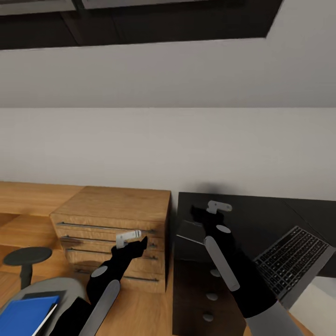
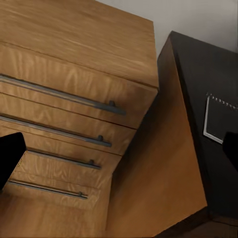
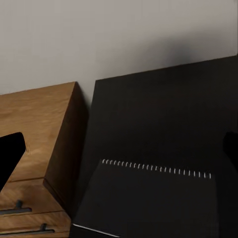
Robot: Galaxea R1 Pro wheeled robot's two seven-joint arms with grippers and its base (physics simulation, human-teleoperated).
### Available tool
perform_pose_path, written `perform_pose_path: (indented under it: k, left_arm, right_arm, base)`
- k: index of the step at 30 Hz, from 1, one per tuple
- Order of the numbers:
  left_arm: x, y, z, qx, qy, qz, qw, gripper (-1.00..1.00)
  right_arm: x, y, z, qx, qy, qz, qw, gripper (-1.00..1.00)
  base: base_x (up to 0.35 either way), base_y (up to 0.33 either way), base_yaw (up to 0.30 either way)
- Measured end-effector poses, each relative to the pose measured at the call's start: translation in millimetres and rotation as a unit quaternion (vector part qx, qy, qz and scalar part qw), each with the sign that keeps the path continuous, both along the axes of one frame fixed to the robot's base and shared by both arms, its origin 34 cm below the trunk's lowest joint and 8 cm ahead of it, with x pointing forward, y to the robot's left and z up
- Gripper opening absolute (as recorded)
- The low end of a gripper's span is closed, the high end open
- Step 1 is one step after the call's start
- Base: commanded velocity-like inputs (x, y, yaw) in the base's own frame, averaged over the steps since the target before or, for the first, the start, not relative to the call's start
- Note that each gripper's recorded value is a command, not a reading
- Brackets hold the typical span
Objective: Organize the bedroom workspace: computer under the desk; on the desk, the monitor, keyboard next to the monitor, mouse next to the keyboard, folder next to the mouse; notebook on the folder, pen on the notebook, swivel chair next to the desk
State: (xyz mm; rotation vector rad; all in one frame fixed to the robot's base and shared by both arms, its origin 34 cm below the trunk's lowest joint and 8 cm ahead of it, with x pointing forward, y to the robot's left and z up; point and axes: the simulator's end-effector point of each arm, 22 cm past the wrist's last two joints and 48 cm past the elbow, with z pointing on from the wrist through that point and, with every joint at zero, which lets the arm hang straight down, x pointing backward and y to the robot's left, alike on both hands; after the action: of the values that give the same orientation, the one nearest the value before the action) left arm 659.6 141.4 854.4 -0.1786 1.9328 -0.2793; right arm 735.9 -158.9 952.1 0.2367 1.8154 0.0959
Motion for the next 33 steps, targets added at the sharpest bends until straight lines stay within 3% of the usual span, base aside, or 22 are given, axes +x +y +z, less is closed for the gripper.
perform_pose_path:
  k: [5,14,15,16,17,23,26,30,33]
  left_arm:
    - [0.1,-0.1,-0.3,0.000,0.000,0.000,1.0000,1.00]
    - [0.5,-0.3,1.4,0.000,-0.002,-0.001,1.0000,1.00]
    - [0.8,-0.3,3.3,-0.001,-0.004,-0.001,1.0000,1.00]
    - [0.6,-0.3,4.7,-0.001,-0.006,-0.001,1.0000,1.00]
    - [0.7,-0.3,6.5,-0.002,-0.008,-0.002,1.0000,1.00]
    - [0.7,-0.1,8.6,-0.002,-0.010,-0.002,0.9999,1.00]
    - [0.8,-0.6,9.3,-0.003,-0.011,-0.002,0.9999,1.00]
    - [0.7,-1.6,11.0,-0.005,-0.012,-0.003,0.9999,1.00]
    - [0.5,-2.8,14.2,-0.007,-0.015,-0.003,0.9999,1.00]
  right_arm:
    - [0.0,0.8,-0.1,0.002,0.000,0.001,1.0000,1.00]
    - [4.5,7.4,-16.7,-0.008,0.015,0.013,0.9998,1.00]
    - [46.3,7.2,-18.0,-0.040,0.028,0.031,0.9983,1.00]
    - [72.3,1.2,1.6,-0.055,0.020,0.030,0.9978,1.00]
    - [97.1,-11.6,-0.7,-0.068,0.031,0.023,0.9969,1.00]
    - [147.7,-63.5,-4.6,-0.080,0.045,-0.008,0.9958,1.00]
    - [152.5,-72.4,-17.7,-0.071,0.044,0.002,0.9965,1.00]
    - [139.3,-80.6,-61.9,-0.073,0.089,0.000,0.9933,1.00]
    - [131.7,-72.3,-80.7,-0.072,0.109,0.009,0.9915,1.00]
  base:
    - [0.265,0.000,0.024]
    - [0.032,0.000,0.001]
    - [0.000,0.000,0.000]
    - [0.000,0.000,0.000]
    - [0.000,0.000,0.000]
    - [0.000,0.000,0.000]
    - [0.000,0.000,0.000]
    - [0.000,0.000,0.000]
    - [0.000,0.000,0.000]
